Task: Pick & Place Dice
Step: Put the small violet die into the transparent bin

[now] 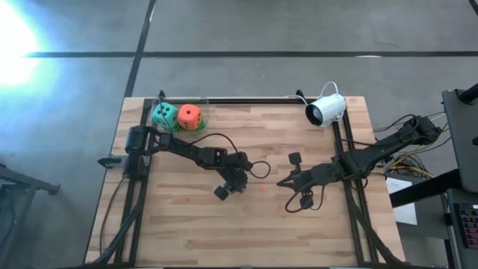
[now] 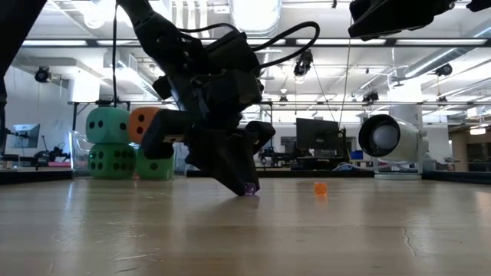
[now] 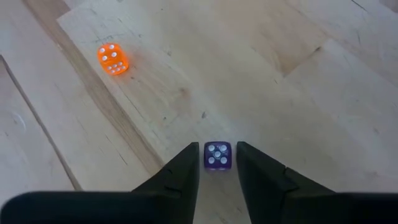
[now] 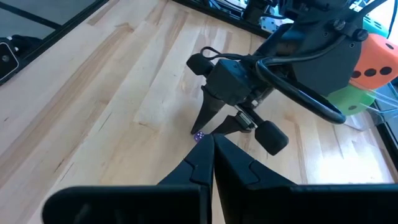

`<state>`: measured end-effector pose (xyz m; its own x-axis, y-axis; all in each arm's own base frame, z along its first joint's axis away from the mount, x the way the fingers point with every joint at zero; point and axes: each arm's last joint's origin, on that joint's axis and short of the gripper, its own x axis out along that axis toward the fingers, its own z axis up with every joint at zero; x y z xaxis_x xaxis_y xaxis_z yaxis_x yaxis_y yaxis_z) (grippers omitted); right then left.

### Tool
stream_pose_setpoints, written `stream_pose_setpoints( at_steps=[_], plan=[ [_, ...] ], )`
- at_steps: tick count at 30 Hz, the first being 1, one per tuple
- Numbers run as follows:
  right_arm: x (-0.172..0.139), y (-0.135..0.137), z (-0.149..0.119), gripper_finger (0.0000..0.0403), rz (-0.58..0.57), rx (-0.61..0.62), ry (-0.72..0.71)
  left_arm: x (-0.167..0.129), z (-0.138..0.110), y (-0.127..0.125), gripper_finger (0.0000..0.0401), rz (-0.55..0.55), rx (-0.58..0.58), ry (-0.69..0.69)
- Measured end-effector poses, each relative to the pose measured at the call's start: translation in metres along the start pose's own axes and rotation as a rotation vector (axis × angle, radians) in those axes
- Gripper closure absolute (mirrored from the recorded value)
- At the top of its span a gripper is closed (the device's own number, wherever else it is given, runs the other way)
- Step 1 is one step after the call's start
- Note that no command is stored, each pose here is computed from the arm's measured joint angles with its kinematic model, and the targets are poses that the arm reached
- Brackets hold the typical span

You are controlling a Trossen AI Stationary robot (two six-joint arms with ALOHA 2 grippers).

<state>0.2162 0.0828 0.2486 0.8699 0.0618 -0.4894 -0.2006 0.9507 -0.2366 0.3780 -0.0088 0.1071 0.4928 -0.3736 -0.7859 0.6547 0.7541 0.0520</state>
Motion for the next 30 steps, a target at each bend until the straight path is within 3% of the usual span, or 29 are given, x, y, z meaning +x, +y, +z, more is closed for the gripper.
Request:
stream_pose_setpoints(
  at_steps=[9,18,25,30],
  plan=[
    [0.000,0.000,0.000,0.0394,0.000,0.000,-0.001,0.000,0.000,0.000,0.0357,0.000,-0.008,0.000],
    [0.000,0.000,0.000,0.0394,-0.004,0.001,-0.002,-0.029,0.017,-0.001,0.0344,0.045,-0.113,-0.034],
    [0.000,0.000,0.001,0.0394,-0.005,-0.001,-0.009,-0.087,0.035,-0.009,0.0342,0.249,-0.124,0.042],
    [0.000,0.000,0.002,0.0394,-0.006,-0.007,-0.018,-0.136,0.042,-0.017,0.0342,0.514,-0.181,0.121]
  ],
)
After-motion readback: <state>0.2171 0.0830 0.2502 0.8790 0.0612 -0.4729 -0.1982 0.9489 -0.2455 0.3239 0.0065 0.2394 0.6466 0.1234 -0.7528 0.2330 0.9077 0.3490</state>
